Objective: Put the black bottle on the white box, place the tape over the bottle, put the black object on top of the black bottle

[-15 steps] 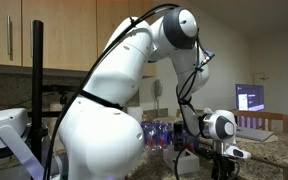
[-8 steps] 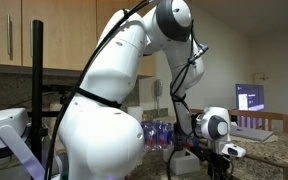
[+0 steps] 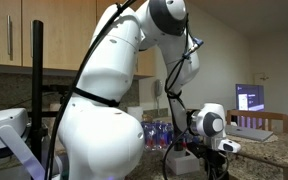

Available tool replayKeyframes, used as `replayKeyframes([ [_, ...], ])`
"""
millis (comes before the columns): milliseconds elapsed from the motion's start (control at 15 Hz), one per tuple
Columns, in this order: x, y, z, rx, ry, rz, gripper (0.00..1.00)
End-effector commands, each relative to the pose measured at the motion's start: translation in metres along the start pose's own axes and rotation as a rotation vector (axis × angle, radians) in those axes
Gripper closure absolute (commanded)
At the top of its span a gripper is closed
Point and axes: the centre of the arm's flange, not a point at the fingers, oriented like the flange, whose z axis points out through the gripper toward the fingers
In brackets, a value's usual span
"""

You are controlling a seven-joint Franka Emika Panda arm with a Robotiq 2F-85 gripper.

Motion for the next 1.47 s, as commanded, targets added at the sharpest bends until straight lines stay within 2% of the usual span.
replayKeyframes([
  [0,-0.007,0.005,-0.003,0.026,-0.007,0.003,0.0],
  [533,-0.002,0.009,0.002,0.058,-0.042,0.06,0.0],
  [1133,0.006,0.007,0.011,0.04,-0.059,0.075,0.0],
  [1200,0.006,0.007,0.011,0.037,-0.053,0.072,0.25],
  [1267,0.007,0.007,0.012,0.038,-0.05,0.073,0.26],
  [1400,0.009,0.005,0.01,0.047,-0.04,0.066,0.4],
])
